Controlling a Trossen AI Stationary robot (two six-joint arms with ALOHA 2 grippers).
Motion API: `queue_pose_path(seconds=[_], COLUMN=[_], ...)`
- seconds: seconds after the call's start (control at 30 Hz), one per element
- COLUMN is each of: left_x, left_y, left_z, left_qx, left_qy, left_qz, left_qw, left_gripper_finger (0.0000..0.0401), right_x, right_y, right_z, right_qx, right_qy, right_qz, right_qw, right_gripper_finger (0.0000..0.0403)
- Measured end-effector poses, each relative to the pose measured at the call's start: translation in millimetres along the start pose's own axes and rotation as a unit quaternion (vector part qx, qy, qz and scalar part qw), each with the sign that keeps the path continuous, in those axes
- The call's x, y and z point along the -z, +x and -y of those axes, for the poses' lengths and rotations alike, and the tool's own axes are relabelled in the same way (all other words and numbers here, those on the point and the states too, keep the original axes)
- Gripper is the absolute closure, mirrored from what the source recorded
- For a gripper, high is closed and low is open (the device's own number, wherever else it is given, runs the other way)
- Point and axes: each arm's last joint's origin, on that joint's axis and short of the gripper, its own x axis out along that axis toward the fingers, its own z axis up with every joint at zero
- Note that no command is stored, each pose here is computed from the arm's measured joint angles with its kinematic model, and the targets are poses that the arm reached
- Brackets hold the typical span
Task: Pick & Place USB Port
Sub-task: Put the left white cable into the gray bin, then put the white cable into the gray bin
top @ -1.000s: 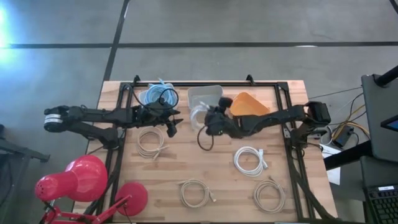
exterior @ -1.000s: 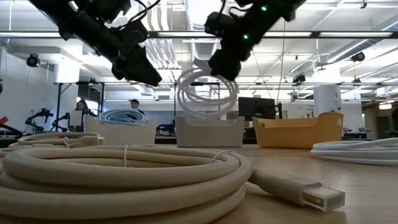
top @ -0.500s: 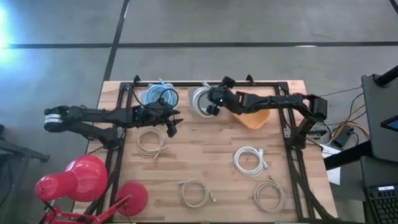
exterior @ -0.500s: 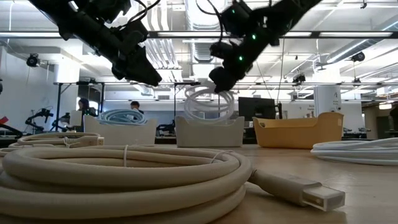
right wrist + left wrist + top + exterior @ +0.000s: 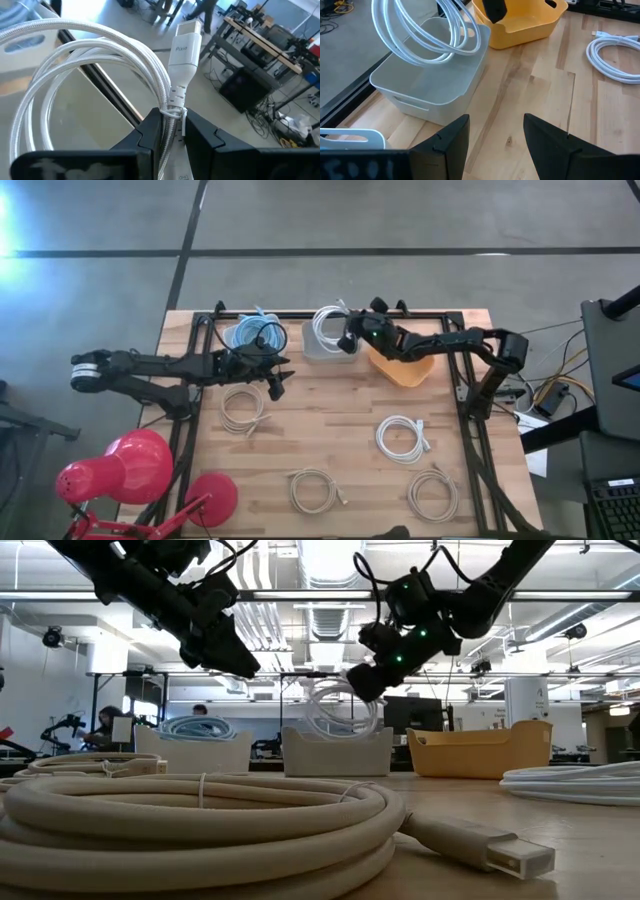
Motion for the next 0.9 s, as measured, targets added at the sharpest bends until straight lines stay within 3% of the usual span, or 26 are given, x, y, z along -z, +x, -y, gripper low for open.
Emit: queue_pose_path(seconds=[0.7,0.8,0.9], left_x=[0,0,0], left_y=[0,0,0], left_z=[0,0,0], left_qx=[0.0,0.0,0.0], left_qy=[-0.001,0.0,-0.002], left_qz=[0.0,0.0,0.0], left_qw=[1.0,1.0,1.0], left_gripper_finger=[0.0206,0.0206,0.0206], right_x=[7,6,3], right_y=[2,0,-6], right_z=[4,-1,-13], right_qx=[0.005,-0.022,-0.085], right_qy=[0.027,0.026,0.013], right_qz=[-0.01,-0.003,0.013], right_qw=[1.0,0.999,0.996], right_gripper_finger=[0.0251,0.0246,0.0247])
